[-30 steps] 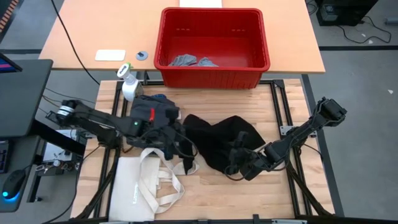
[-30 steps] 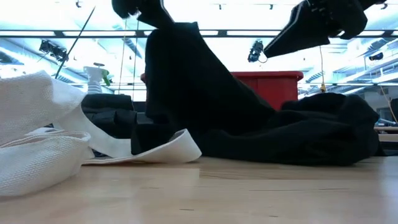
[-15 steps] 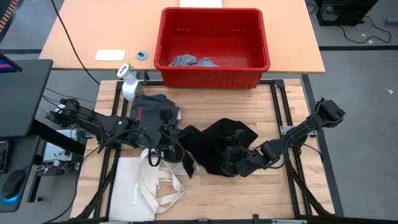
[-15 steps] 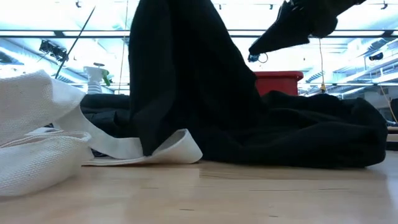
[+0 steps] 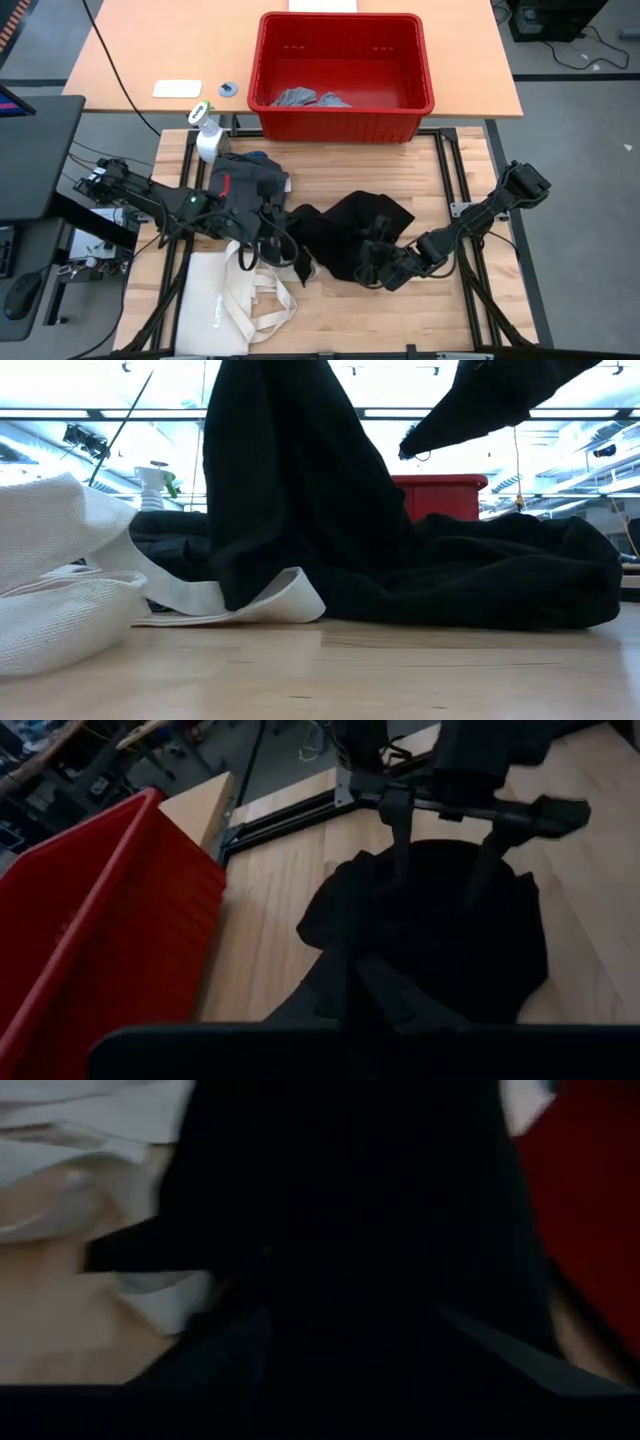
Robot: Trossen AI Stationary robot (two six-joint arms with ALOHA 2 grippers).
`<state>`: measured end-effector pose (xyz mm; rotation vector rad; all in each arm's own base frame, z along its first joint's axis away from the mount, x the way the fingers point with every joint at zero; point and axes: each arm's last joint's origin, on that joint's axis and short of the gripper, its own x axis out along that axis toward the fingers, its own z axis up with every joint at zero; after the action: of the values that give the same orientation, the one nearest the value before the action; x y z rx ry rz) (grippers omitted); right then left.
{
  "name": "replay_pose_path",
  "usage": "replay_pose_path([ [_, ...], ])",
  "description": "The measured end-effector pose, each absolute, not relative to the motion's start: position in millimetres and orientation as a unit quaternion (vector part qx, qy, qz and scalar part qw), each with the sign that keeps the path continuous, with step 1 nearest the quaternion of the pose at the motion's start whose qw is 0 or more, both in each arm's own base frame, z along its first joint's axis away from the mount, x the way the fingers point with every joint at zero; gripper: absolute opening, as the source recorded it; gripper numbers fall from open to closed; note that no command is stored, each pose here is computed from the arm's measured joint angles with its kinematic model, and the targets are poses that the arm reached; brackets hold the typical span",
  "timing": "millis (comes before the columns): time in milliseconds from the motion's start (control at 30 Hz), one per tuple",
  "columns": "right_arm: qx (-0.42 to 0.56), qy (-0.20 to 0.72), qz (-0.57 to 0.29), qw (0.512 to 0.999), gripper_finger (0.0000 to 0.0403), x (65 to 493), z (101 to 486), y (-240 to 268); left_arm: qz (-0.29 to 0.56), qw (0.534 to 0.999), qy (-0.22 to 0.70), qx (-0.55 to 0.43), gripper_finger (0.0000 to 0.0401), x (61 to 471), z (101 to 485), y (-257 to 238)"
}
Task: Fold Laundry from Bin
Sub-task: Fold the black shirt
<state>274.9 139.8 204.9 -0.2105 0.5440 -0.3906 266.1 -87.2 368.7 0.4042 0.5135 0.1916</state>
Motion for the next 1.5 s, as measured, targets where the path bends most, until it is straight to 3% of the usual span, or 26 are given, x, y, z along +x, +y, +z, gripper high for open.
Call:
replay_pose_path([
  [367, -0.003, 0.304, -0.142, 0.942, 0.0270, 285.2, 201.7, 124.8, 0.078, 0.932, 0.286, 0.209, 0.0010, 279.2, 352.0, -90.4],
  [700, -0.085, 0.265, -0.219, 0.935, 0.0270, 280.9, 204.9, 126.9, 0.099, 0.920, 0.313, 0.214, 0.0055, 280.1, 344.8, -86.4],
  [833, -0.072, 0.253, -0.230, 0.937, 0.0270, 278.1, 203.8, 129.9, 0.102, 0.909, 0.346, 0.210, 0.0036, 274.3, 333.3, -86.6],
  [967, -0.056, 0.235, -0.268, 0.933, 0.0270, 266.8, 191.0, 131.1, 0.099, 0.896, 0.375, 0.217, 0.0006, 271.0, 298.5, -87.2],
  [1100, -0.072, 0.214, -0.295, 0.928, 0.0270, 254.9, 180.0, 133.8, 0.095, 0.893, 0.386, 0.213, 0.0012, 264.6, 288.2, -92.8],
  [1333, -0.082, 0.210, -0.251, 0.941, 0.0270, 250.0, 181.9, 149.6, 0.071, 0.916, 0.341, 0.200, 0.0012, 258.4, 301.9, -108.5],
  [1500, -0.108, 0.195, -0.264, 0.938, 0.0270, 251.6, 185.2, 149.8, 0.065, 0.925, 0.324, 0.190, 0.0013, 254.1, 285.9, -120.5],
])
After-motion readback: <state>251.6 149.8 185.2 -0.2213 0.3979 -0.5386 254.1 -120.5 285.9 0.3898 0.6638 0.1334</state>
